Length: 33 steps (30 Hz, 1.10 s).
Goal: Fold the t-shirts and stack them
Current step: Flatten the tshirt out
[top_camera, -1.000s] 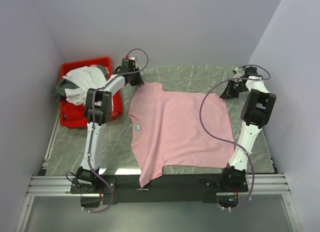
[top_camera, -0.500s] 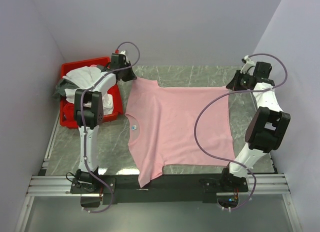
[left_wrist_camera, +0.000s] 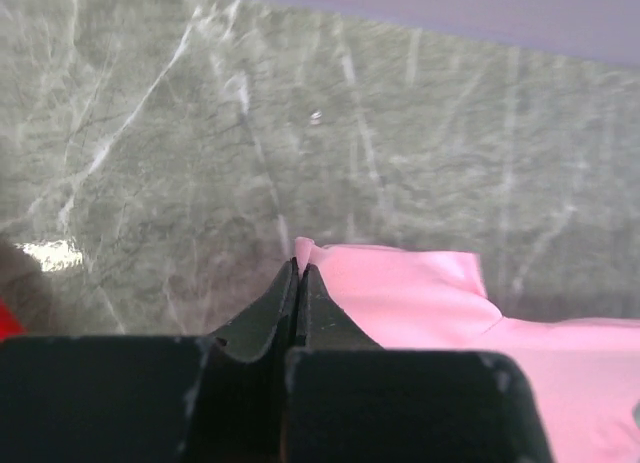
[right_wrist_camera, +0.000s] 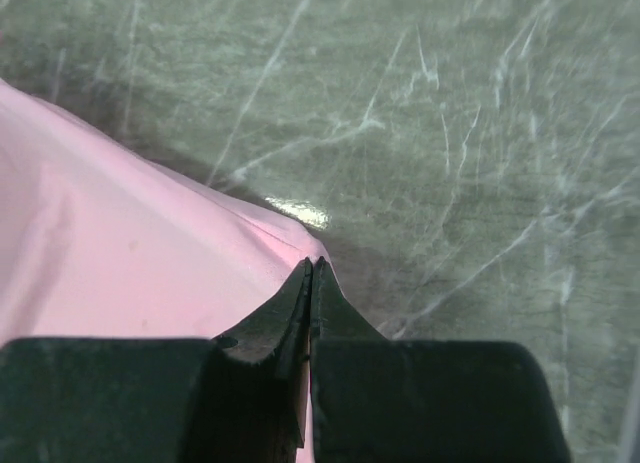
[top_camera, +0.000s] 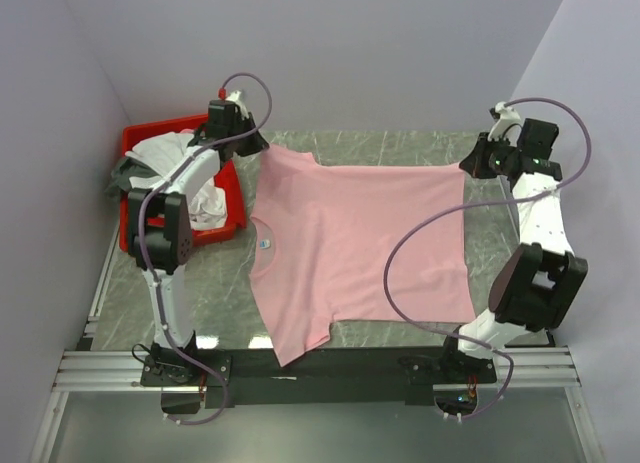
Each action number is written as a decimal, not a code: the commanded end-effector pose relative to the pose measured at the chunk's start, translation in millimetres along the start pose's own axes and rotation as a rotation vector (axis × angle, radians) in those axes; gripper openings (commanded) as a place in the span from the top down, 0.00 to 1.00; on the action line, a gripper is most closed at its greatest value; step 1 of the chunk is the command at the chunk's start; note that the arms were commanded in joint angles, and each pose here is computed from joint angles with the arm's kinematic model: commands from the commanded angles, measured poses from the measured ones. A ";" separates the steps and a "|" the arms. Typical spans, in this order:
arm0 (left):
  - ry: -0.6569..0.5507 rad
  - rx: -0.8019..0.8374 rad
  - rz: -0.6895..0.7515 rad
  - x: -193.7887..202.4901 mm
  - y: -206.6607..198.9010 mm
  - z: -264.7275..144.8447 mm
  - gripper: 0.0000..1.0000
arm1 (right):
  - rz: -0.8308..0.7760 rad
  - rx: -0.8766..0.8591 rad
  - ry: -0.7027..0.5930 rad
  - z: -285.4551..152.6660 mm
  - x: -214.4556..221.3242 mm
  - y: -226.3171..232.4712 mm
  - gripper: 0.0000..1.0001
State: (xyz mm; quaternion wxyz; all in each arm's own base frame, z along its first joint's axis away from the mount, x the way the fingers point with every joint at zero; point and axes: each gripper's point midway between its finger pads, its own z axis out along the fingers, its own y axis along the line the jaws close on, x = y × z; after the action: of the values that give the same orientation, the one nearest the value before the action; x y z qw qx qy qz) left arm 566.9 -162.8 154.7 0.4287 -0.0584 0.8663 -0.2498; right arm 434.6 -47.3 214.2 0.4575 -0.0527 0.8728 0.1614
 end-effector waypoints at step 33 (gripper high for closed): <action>-1.181 0.727 0.277 -177.2 -265.8 -591.5 1.00 | -0.457 0.291 -1.090 -443.2 -228.3 230.5 1.00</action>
State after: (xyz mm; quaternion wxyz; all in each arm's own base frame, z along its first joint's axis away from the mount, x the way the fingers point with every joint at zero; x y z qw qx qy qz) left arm 171.9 -111.4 717.1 0.8491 0.0866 0.3347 -0.3993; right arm 141.9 26.3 690.9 0.8689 -0.1175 0.4770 -0.0607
